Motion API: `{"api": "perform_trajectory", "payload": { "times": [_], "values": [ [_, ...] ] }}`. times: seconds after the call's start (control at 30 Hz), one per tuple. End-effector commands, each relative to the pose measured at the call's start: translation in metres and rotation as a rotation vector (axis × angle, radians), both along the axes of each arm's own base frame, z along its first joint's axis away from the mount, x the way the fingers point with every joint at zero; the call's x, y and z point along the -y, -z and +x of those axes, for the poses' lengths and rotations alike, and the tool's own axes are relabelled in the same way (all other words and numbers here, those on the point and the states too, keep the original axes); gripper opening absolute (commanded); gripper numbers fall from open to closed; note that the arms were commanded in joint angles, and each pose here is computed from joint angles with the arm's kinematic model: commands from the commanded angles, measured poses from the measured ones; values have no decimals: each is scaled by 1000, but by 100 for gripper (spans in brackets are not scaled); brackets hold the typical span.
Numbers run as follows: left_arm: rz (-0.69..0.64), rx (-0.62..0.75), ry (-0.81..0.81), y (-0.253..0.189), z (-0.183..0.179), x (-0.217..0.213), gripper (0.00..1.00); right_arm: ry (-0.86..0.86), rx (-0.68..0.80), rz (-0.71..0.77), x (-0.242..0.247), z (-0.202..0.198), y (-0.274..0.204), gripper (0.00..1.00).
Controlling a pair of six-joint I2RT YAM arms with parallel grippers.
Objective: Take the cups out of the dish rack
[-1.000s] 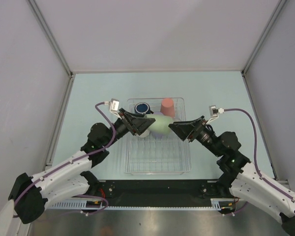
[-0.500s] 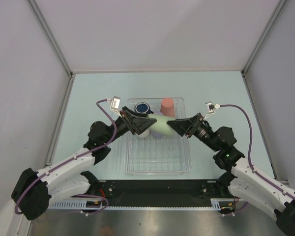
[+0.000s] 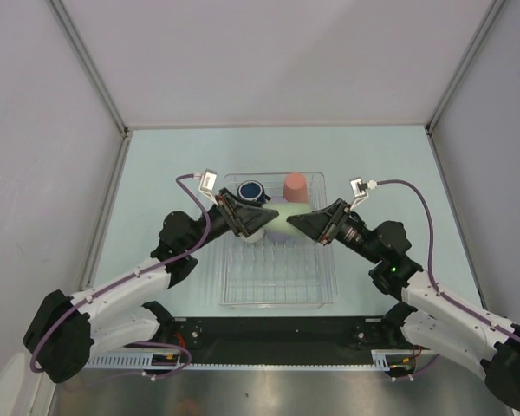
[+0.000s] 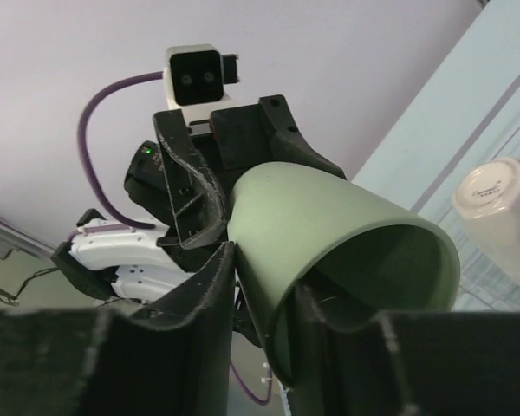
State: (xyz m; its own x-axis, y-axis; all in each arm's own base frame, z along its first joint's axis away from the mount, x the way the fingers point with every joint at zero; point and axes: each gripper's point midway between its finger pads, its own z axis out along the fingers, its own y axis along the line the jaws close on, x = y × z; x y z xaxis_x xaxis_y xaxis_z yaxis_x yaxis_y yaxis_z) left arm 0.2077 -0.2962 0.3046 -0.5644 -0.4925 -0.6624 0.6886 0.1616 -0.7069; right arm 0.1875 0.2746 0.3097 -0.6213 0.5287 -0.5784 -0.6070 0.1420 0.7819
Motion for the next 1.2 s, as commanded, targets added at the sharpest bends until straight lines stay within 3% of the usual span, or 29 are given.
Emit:
{"api": "perform_trajectory", "payload": {
  "times": [0.0,0.07,0.13,0.2,0.27,0.33,0.43,0.47,0.5,0.57,0.6,0.67,0.87,0.93,0.97,1.0,1.07,1.13,1.17],
  "values": [
    [-57,48,49,-21,-9,2,0,-29,70,-3,-2,-9,-18,26],
    [-57,52,46,-22,-8,2,0,-7,57,-17,-1,-5,-16,53],
    [-47,49,40,-22,-7,2,0,8,56,-38,1,-4,-14,59],
    [-32,47,37,-20,-6,3,0,14,64,-39,2,-4,-14,50],
    [-26,46,37,-20,-5,4,0,17,64,-40,3,-4,-15,30],
    [-26,42,38,-19,-4,4,1,17,59,-48,2,-2,-13,0],
    [-14,33,32,-18,-3,5,2,36,54,-65,4,1,-12,0],
    [-2,46,19,-20,-1,3,8,52,61,-69,8,1,-15,0],
    [30,25,7,-14,1,3,29,88,44,-92,12,6,-13,0],
    [56,62,-14,-22,4,1,59,140,76,-120,22,7,-20,0],
    [86,47,-26,-19,5,-1,85,191,45,-164,30,13,-13,0],
    [107,79,-77,-31,12,-7,99,260,79,-202,42,19,-25,0],
    [180,92,-218,-44,27,-30,100,479,37,-303,88,38,-32,0],
    [229,47,-276,-39,34,-38,100,678,-81,-429,121,60,-11,0],
    [296,-33,-369,-20,46,-51,100,764,-90,-436,136,66,-30,0],
    [325,-66,-405,-15,50,-56,100,899,-146,-549,163,75,-16,0],
    [429,-152,-516,3,61,-76,100,1016,-212,-690,178,97,-6,0],
    [470,-201,-573,10,64,-87,100,1169,-280,-746,205,109,-27,0],
    [515,-242,-590,22,61,-94,100,1193,-344,-829,201,128,-10,0]
  ]
}}
